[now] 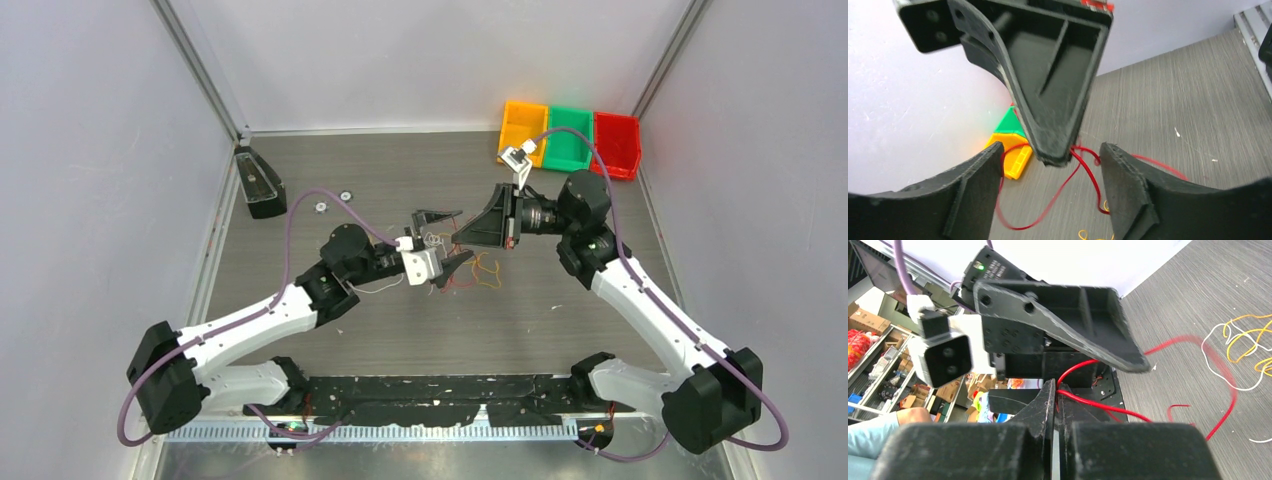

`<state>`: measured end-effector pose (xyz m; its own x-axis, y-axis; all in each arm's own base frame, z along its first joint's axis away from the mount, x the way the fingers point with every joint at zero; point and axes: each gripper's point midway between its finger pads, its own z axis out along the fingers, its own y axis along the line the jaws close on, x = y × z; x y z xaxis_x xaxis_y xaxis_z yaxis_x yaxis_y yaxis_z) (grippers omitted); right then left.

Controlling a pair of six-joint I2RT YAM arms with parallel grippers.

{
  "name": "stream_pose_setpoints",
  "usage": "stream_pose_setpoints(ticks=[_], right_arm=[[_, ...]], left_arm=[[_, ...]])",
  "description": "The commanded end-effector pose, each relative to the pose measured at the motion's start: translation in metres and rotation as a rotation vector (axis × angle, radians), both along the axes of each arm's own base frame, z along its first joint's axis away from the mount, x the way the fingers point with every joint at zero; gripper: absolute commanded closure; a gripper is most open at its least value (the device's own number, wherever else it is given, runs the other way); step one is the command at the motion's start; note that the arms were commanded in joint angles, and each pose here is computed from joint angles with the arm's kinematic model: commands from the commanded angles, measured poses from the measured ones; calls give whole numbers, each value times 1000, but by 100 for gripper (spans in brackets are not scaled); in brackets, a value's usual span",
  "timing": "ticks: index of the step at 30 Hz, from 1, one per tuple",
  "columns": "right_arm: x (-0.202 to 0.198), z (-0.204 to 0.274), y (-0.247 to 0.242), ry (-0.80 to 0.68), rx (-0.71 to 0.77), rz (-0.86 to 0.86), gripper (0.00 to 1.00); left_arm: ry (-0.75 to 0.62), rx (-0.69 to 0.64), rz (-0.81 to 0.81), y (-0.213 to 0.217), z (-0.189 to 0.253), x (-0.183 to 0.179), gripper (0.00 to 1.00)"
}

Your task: Untangle the cables

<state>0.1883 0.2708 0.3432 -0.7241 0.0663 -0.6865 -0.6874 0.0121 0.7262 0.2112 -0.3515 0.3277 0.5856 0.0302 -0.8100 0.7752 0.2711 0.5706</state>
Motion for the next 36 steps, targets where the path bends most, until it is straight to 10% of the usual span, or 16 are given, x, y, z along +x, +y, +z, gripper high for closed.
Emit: stream_pose_setpoints(ticks=[1,14,36], right_arm=[[-15,30,-2,-96,60,17,95],[-25,36,-7,-143,27,59,95],[-25,18,-35,-901,-413,80,95]], left_arm=[[-106,-26,1,1,8,-1,34],[-45,35,-65,8,-7,-18,100],[920,116,-552,17,19,-111,100]])
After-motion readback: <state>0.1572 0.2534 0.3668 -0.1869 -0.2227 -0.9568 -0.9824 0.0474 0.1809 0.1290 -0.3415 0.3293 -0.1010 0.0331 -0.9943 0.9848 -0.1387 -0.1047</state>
